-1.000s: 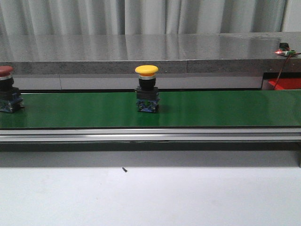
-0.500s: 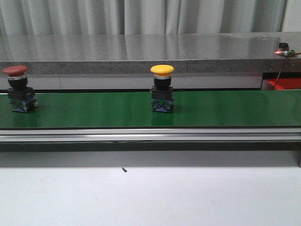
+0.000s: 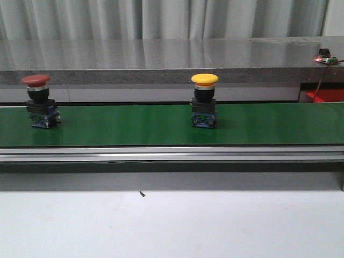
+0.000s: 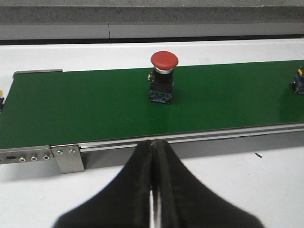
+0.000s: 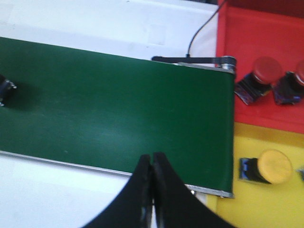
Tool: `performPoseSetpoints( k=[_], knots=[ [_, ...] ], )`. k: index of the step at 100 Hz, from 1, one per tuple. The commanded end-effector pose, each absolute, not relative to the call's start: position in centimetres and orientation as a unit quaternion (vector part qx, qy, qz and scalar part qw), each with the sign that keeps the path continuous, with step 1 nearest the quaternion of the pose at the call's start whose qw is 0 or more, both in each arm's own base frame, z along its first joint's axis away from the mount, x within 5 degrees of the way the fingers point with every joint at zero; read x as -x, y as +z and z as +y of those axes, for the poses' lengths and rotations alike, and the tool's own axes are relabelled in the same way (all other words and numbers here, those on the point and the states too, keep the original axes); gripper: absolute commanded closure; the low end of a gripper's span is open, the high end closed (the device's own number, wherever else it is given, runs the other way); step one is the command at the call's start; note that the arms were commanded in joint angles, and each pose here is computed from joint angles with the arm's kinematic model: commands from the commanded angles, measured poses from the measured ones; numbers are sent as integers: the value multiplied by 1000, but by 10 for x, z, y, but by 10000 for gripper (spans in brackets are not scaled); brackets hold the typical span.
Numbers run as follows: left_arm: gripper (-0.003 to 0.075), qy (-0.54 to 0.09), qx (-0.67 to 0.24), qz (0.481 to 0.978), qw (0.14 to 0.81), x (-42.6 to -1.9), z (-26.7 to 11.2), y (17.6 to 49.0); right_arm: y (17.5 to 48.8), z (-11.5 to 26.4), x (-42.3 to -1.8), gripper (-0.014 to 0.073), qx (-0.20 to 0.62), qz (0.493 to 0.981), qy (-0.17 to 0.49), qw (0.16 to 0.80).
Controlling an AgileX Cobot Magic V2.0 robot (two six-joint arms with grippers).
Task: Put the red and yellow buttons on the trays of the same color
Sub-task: 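Lower the right gripper onto the yellow button on the belt and grasp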
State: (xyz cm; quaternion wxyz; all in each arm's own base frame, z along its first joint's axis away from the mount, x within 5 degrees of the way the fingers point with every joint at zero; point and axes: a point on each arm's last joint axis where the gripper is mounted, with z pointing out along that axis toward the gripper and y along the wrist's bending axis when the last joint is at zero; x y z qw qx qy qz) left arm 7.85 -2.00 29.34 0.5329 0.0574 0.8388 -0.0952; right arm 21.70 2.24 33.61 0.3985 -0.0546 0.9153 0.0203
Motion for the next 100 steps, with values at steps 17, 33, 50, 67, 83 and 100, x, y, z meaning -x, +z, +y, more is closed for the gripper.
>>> performPoseSetpoints(
  k=[17,33,50,67,83,100],
  knots=[
    [740,-106,-46,817,565,-81,-20,306,352,64,-264,141,118,922,49,366],
    [740,-106,-46,817,565,-81,-20,306,344,92,-291,38,146,934,67,320],
    [740,-106,-46,817,565,-81,-20,306,334,116,-313,38,187,941,65,276],
    [740,-106,-46,817,565,-81,-20,306,327,131,-326,38,218,937,72,263],
    [740,-106,-46,817,565,-81,-20,306,318,138,-342,38,215,933,79,276],
    [740,-106,-46,817,565,-81,-20,306,306,143,-355,141,212,929,80,291]
  ],
)
